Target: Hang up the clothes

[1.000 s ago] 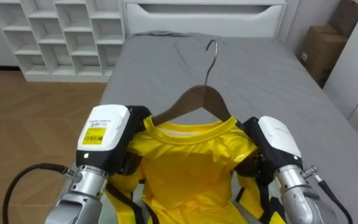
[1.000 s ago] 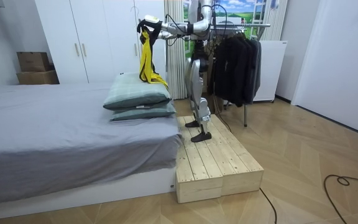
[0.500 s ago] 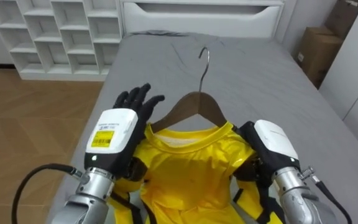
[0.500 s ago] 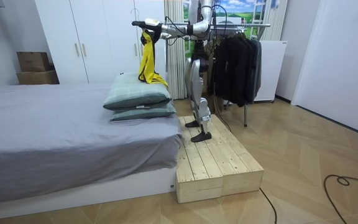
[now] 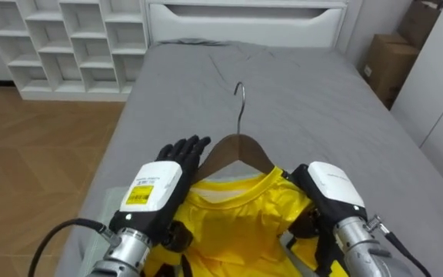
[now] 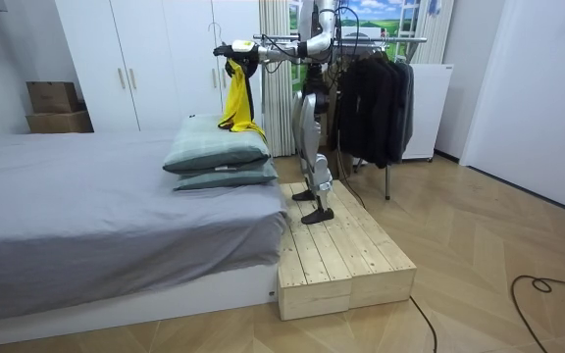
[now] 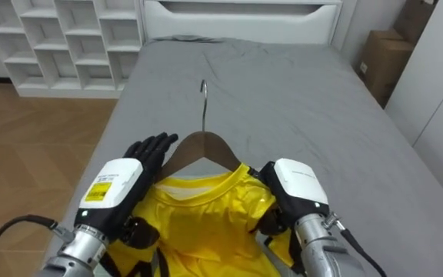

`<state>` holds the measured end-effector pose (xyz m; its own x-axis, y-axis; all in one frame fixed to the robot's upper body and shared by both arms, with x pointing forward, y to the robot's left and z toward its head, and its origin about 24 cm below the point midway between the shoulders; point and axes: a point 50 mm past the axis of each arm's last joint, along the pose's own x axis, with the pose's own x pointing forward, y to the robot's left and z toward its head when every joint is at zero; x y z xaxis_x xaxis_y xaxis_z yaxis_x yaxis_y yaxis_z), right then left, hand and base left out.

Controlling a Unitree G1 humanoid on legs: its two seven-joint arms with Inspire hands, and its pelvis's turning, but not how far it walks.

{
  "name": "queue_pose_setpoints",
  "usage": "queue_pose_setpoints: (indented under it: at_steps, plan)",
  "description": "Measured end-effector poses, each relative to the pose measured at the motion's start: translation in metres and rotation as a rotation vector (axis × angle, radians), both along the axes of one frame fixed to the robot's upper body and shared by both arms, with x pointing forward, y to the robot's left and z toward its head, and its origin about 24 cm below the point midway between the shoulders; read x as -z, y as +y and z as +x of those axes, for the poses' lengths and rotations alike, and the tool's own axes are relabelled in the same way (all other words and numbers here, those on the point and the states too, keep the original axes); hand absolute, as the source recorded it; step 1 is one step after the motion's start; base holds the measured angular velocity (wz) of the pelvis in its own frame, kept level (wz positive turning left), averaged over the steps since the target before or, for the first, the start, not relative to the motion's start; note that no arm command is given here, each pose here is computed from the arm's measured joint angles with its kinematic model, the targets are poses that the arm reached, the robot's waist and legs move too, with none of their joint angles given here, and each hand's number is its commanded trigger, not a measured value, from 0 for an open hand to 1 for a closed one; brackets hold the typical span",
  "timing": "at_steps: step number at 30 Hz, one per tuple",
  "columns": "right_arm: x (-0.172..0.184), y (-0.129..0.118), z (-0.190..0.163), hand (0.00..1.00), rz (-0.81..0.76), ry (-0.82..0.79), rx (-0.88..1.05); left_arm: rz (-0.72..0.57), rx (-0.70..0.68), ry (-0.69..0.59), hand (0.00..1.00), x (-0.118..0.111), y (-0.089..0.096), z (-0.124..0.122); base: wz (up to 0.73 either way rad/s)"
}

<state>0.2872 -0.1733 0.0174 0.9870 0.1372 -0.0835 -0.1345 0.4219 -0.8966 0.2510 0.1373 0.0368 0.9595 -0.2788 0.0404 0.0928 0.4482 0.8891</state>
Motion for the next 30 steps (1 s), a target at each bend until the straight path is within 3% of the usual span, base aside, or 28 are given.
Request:
queue_pose_setpoints:
  at_steps: [19, 30]
  plan:
    - [0.004, -0.026, -0.001, 1.00, -0.011, 0.021, 0.086, -0.035, 0.006, 0.110, 0.00, 0.008, 0.003, -0.001, 0.00]
    - [0.003, -0.057, 0.000, 1.00, 0.056, -0.018, 0.255, -0.021, -0.037, 0.135, 0.00, 0.010, 0.008, 0.001, 0.00]
